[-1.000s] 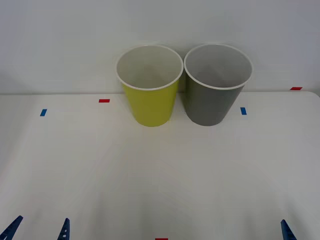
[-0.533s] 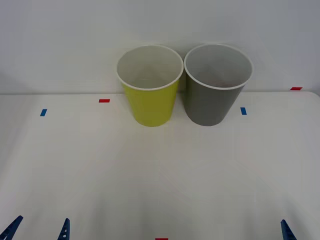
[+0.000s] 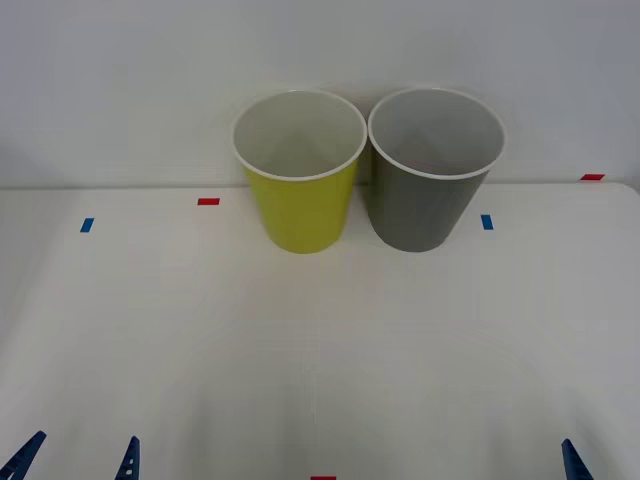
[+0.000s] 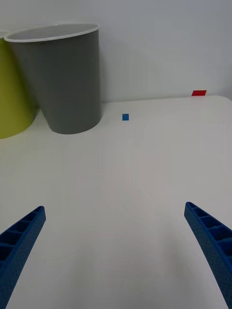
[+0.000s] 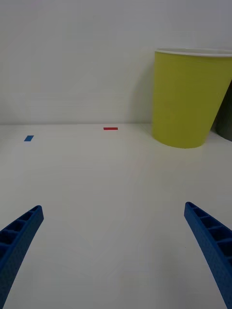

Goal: Put cans in the gray bin and PET bottles in the light green bin.

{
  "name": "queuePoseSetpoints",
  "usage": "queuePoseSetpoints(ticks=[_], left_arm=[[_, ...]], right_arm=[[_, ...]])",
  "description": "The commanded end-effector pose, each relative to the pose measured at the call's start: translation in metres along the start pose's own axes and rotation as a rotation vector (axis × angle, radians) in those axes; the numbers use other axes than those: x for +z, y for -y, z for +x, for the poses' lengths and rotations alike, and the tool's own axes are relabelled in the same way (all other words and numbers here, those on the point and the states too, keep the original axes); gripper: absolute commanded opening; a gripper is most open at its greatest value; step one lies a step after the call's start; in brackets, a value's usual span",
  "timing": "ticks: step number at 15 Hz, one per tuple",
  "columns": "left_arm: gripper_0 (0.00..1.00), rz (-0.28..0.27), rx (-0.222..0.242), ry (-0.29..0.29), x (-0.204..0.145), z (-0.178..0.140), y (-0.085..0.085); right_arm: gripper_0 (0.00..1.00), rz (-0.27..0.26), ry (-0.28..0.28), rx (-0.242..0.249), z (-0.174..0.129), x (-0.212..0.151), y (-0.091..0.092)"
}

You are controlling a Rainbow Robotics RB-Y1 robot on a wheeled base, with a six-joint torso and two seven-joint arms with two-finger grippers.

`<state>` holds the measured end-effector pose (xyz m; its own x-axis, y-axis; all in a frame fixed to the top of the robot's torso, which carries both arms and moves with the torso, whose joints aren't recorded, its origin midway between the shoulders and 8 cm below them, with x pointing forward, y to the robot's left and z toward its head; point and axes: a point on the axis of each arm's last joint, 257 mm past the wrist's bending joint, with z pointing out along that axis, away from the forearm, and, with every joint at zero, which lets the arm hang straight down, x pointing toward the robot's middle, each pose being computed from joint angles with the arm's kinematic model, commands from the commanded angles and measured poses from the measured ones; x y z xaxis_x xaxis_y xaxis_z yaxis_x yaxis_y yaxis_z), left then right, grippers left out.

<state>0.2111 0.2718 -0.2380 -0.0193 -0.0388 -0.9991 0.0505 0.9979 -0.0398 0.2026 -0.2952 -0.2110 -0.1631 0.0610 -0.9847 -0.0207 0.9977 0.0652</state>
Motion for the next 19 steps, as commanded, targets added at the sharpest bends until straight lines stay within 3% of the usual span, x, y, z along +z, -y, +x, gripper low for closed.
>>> queuePoseSetpoints(ticks=[1, 19], left_arm=[[1.00, 0.000, 0.000, 0.000, 0.0000, 0.0001, 0.0000], [1.00, 0.000, 0.000, 0.000, 0.0000, 0.0001, 0.0000]], right_arm=[[1.00, 0.000, 0.000, 0.000, 0.0000, 0.0000, 0.0000], [1.00, 0.000, 0.000, 0.000, 0.0000, 0.0000, 0.0000]])
